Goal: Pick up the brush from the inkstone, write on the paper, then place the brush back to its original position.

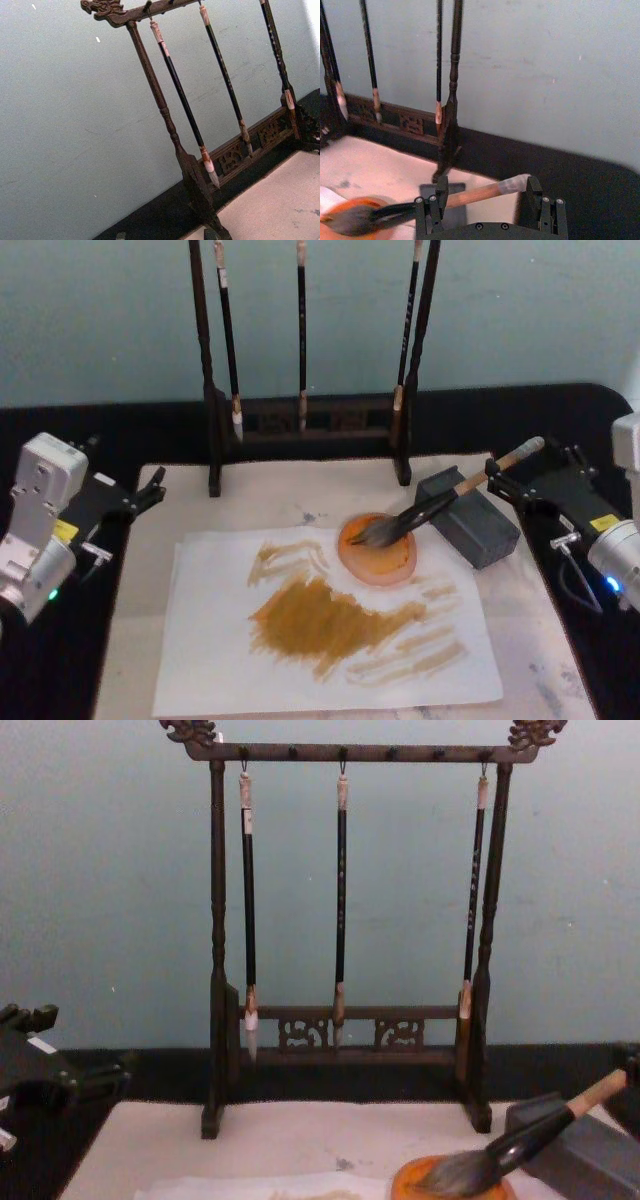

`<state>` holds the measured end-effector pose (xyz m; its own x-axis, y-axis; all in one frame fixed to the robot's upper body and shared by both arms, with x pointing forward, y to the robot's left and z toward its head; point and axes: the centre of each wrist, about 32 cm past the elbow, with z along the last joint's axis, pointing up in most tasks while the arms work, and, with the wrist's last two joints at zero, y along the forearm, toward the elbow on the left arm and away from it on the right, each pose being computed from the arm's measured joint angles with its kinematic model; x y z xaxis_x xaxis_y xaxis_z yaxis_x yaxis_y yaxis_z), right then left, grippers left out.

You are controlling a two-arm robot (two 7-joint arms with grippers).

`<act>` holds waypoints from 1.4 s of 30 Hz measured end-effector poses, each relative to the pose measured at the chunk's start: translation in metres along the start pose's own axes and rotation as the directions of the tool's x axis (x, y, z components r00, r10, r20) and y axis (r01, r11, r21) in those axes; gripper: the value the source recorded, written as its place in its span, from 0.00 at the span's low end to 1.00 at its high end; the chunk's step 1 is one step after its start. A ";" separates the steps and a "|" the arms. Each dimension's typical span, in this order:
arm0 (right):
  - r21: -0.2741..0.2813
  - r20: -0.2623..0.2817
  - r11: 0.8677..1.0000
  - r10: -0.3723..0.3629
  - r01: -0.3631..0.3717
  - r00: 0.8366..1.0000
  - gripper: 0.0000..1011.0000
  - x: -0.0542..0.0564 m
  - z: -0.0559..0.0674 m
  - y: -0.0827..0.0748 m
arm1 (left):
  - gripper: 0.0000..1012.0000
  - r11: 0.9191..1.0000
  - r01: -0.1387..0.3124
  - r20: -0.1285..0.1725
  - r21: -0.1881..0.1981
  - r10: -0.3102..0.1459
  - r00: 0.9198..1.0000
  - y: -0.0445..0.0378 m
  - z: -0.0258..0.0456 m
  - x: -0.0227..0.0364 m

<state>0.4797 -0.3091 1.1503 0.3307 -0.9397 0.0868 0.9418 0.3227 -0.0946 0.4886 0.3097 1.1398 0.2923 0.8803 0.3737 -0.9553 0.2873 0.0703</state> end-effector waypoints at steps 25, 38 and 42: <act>-0.102 -0.669 0.995 -0.075 0.009 0.740 0.99 -0.012 0.009 0.008 | 1.00 1.000 0.000 0.000 0.000 0.000 1.000 0.0000 0.0000 0.0000; -0.115 -0.767 0.993 -0.110 0.034 0.632 0.99 -0.021 0.005 0.025 | 1.00 1.000 0.000 0.000 0.000 0.000 1.000 0.0000 0.0000 0.0000; -0.115 -0.781 0.993 -0.114 0.038 0.614 0.99 -0.021 0.003 0.029 | 1.00 1.000 0.000 0.000 0.000 0.000 1.000 0.0000 0.0000 0.0000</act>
<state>0.5002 -0.2795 1.1483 0.0483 -0.7025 -0.7101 0.9404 0.2716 -0.2047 0.4886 0.3097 1.1398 0.2923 0.8803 0.3737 -0.9552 0.2874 0.0702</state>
